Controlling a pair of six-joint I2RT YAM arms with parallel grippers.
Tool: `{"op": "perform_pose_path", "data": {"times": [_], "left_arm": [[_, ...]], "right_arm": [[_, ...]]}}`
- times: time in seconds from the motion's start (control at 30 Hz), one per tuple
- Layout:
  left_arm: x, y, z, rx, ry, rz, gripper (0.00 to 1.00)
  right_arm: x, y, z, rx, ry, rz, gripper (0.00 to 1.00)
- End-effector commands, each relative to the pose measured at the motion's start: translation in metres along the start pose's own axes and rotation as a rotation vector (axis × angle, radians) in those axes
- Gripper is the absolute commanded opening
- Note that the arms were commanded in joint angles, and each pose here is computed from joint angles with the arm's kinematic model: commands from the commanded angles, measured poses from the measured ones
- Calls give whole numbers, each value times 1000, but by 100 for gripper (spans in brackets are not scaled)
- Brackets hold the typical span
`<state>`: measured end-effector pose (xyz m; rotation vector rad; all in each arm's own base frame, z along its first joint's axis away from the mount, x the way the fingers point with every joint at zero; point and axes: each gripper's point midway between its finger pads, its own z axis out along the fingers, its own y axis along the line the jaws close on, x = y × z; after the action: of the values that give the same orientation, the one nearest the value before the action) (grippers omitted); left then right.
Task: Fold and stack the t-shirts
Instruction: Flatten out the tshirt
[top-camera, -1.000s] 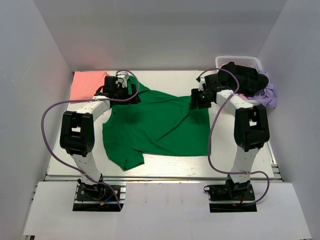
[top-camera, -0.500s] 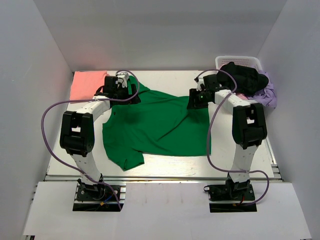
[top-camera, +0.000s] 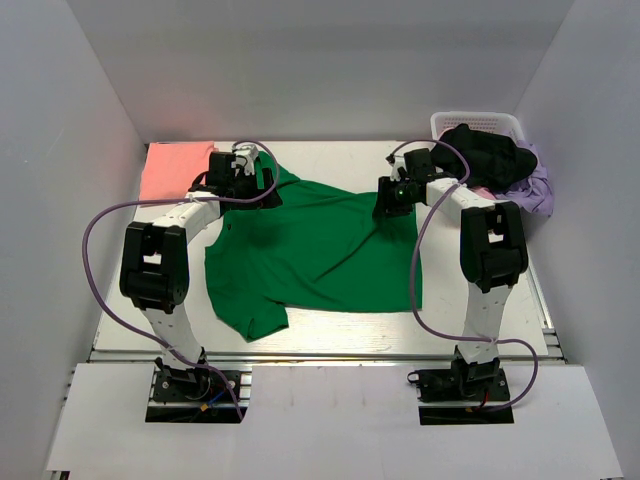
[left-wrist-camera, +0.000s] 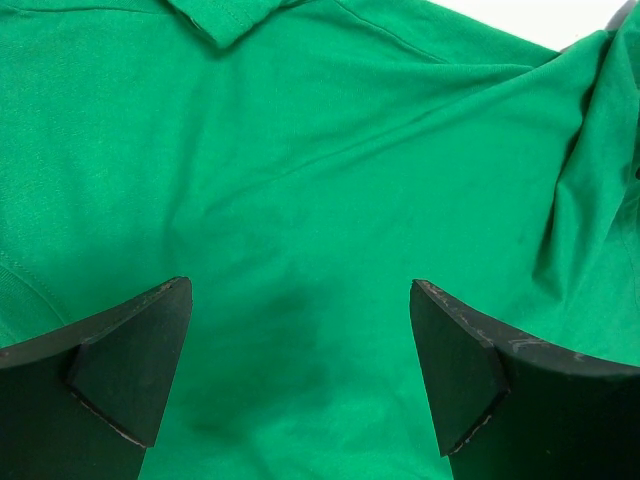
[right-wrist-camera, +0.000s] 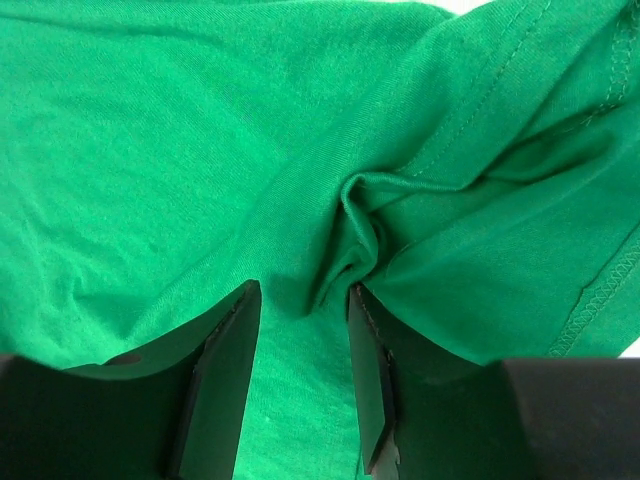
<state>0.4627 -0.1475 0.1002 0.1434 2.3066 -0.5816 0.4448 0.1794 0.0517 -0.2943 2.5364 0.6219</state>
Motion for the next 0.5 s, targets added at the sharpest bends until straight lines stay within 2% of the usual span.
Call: {"op": "perform_pose_path", "data": {"times": [0.0,0.13,0.2,0.33,0.47], "left_arm": [[-6,-3,-3,24,-16,14,100],[-6,-3,-3,24,-16,14,100],[-6,-3,-3,24,-16,14,100],[-6,-3,-3,24,-16,14,100],[-6,-3,-3,24,-16,14,100]], "right_arm": [[-26,11,-7,-32,-68,-26,46],[-22,13,-8,-33,-54,-10,36],[-21,13,-8,-35,-55,-9,21],[-20,10,-8,-17,-52,2,1],[-27,7,-14,13,-76,5,0]]}}
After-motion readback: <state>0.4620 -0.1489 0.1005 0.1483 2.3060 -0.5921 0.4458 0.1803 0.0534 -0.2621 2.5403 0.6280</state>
